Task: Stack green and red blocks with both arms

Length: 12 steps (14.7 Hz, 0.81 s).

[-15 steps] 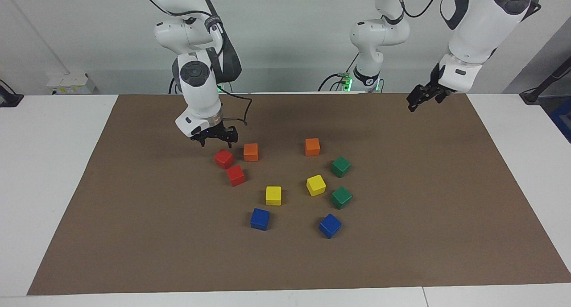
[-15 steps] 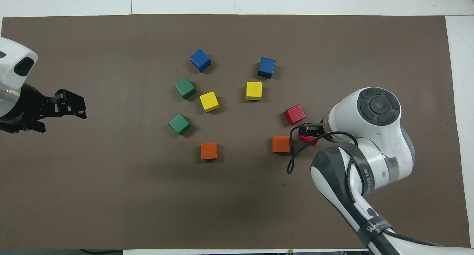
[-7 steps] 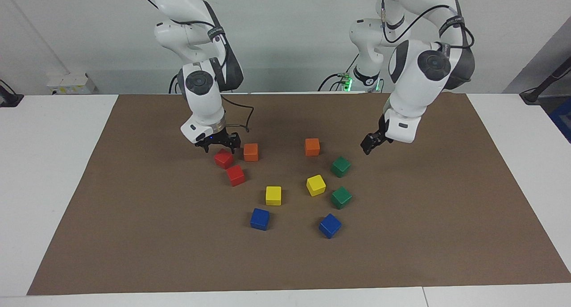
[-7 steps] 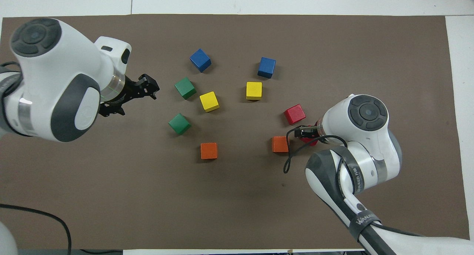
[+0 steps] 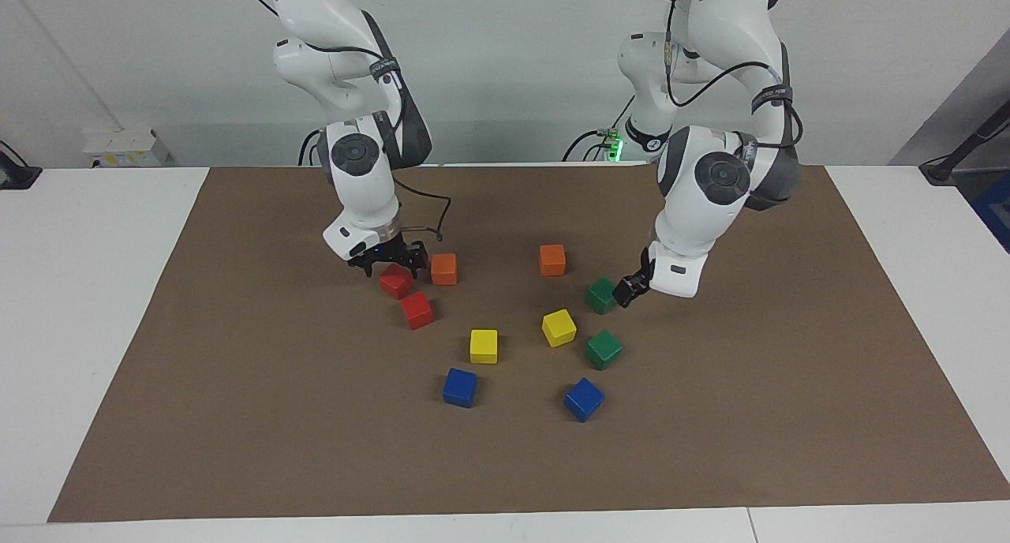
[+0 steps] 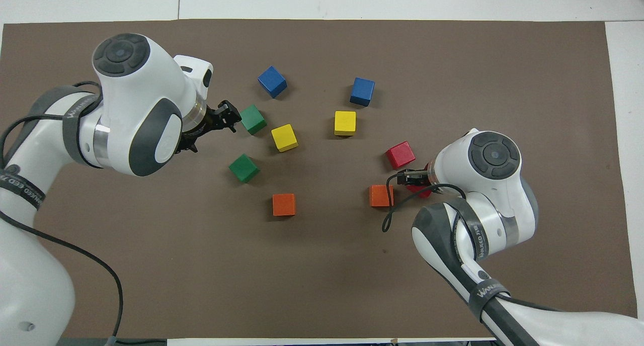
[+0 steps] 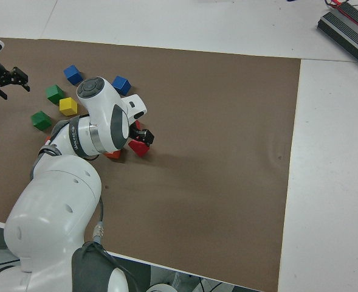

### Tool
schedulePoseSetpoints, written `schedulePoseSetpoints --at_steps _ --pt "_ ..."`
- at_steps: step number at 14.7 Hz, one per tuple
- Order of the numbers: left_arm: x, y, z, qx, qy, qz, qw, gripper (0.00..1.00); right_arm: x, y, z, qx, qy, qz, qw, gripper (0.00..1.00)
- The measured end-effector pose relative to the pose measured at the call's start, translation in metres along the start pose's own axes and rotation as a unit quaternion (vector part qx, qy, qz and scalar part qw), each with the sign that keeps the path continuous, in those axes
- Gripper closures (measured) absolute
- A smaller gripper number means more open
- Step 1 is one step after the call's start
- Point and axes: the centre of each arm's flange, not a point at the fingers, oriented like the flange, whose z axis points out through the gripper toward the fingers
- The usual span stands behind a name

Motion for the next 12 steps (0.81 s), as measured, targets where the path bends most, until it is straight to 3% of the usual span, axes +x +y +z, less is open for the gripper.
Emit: schedulePoseSetpoints --at_steps 3,12 --pt "-0.009 0.019 0.028 0.016 -0.003 -0.004 1.0 0.0 0.001 0.002 0.003 -0.001 -0.002 0.002 1.0 0.0" --pt "-0.013 0.019 0.054 0.019 -0.005 -0.055 0.998 0.0 0.013 0.036 0.004 0.0 -0.003 0.039 0.999 0.0"
